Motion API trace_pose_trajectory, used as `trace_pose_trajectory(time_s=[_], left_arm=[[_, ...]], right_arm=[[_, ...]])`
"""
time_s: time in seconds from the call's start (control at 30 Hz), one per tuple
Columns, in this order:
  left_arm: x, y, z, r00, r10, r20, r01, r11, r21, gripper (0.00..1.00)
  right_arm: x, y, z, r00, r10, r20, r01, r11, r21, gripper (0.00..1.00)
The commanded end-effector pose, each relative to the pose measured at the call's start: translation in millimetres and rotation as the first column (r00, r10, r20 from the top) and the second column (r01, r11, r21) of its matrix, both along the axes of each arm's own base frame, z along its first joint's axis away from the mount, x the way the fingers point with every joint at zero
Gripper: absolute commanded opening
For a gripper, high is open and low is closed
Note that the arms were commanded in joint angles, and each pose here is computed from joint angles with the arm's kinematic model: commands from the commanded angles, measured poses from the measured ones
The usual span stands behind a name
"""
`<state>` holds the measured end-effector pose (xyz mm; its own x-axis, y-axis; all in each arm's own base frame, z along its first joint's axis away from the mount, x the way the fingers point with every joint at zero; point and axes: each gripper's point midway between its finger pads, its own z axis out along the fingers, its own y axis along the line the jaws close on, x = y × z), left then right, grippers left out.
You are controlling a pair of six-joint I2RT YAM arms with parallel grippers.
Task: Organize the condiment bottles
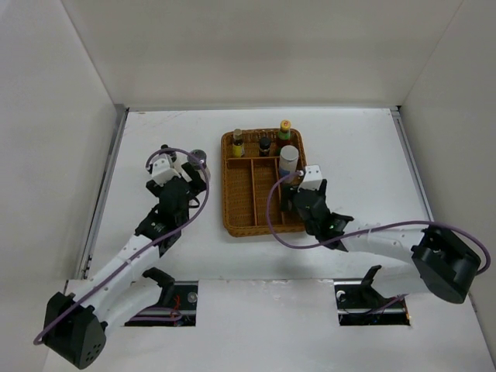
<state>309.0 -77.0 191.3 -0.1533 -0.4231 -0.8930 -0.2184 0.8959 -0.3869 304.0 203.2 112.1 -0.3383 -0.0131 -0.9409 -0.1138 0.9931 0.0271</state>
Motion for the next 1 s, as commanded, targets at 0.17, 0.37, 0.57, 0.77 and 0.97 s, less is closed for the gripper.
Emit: trace_pose_trajectory(time_s=[0.17,0.37,0.57,0.77,0.97], left_arm=[[-1,36,-20,0.985,0.140,-0.097,-0.132,0.987,0.092,0.80],[15,46,-48,0.969,0.166,-0.185,-0.146,0.983,0.115,0.77],[22,45,-55,0.966,0.161,-0.204,-0.141,0.984,0.109,0.48],[11,8,-7,0.993,0.041,-0.107,-0.034,0.997,0.063,0.26],[-10,-58,66,0.993,-0.117,0.009,0.116,0.992,0.046,0.26]], right_arm=[[-5,10,72,0.983,0.025,0.180,-0.064,0.975,0.214,1.00],[-12,15,73,0.980,0.052,0.194,-0.098,0.966,0.240,1.00],[-17,16,77,0.977,0.059,0.205,-0.111,0.961,0.254,1.00],[-22,7,86,0.972,0.031,0.234,-0.098,0.954,0.282,1.00],[-24,-2,93,0.965,-0.007,0.262,-0.082,0.941,0.327,1.00]])
